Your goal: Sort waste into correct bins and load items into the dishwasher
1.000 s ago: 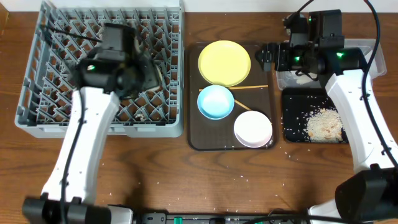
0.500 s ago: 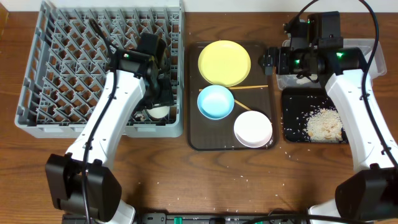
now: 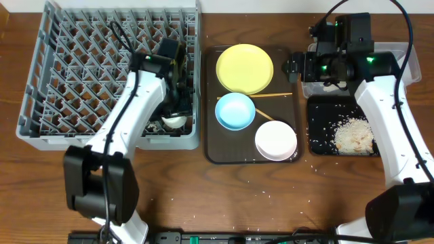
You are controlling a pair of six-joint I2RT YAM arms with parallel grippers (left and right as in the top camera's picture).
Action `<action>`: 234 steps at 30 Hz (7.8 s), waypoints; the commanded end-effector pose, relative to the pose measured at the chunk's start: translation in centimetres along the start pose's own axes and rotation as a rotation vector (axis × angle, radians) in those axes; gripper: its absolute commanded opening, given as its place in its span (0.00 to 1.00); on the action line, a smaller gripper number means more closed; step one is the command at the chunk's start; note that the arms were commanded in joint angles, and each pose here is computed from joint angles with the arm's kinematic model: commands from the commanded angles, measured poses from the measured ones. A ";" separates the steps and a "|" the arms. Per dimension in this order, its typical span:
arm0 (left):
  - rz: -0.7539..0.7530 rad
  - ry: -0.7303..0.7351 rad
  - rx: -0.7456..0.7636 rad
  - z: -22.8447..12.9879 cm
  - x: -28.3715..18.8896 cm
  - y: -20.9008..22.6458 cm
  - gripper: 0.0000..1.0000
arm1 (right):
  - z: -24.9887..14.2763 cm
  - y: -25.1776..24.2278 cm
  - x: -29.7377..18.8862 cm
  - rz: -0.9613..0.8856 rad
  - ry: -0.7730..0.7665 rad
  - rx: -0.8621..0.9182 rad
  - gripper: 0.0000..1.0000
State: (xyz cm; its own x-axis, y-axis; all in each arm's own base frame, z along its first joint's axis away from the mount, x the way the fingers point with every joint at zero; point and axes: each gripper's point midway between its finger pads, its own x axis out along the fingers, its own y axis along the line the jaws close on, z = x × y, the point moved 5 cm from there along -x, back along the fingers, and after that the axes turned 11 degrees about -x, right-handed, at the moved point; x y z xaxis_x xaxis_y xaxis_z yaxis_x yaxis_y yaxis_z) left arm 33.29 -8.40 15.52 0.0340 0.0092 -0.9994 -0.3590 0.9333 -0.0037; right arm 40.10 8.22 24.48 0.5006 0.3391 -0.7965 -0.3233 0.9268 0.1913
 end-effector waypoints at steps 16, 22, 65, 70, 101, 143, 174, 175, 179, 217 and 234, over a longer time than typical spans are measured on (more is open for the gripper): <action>0.071 0.067 0.004 -0.6 -1.3 0.8 0.55 | -0.2 0.3 -0.2 0.001 0.011 -0.004 0.99; 0.058 0.133 0.001 -1.9 -1.7 0.9 0.55 | -0.2 0.3 -0.2 0.001 0.012 -0.004 0.99; -0.236 0.052 0.317 -7.3 -2.2 -13.6 0.74 | -0.4 -3.5 -3.1 -0.074 -0.029 0.141 0.98; -0.239 0.060 0.344 -9.6 -0.1 -16.9 0.71 | -0.6 -4.5 -3.4 -0.089 -0.028 0.166 0.98; -0.133 0.203 0.396 -13.5 9.9 -20.2 0.15 | -1.6 -4.6 -3.4 -0.088 0.016 0.172 0.98; 0.723 -1.079 -0.191 8.3 -11.5 1.5 0.07 | -1.8 -4.3 -3.4 -0.084 0.033 0.166 0.98; 0.867 -0.969 0.037 6.1 -1.6 -1.1 0.14 | -1.9 -4.3 -3.4 -0.083 0.037 0.167 0.99; 0.869 -0.967 0.046 6.1 -1.6 -1.2 0.15 | -1.9 -4.3 -3.4 -0.083 0.037 0.167 0.99; 0.861 -0.971 0.067 5.6 -1.5 -1.8 0.15 | -1.9 -4.3 -3.4 -0.083 0.037 0.167 0.99; -0.261 -0.212 0.089 -2.6 -4.4 -11.7 0.64 | -2.2 -4.3 -3.4 -0.082 0.052 0.171 0.98; -0.132 -0.372 -0.248 -3.7 7.3 -12.1 0.55 | -2.5 -4.2 -3.4 -0.080 0.067 0.176 0.99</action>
State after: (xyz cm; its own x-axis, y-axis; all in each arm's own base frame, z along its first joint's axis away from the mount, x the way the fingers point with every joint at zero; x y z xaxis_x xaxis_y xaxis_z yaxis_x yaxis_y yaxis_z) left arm 34.46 -21.25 10.30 0.4268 0.0221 -0.9041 -0.5048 0.8353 -0.2179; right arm 38.14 3.04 24.21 0.4501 0.2632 -0.8533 -0.1341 0.9647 0.2268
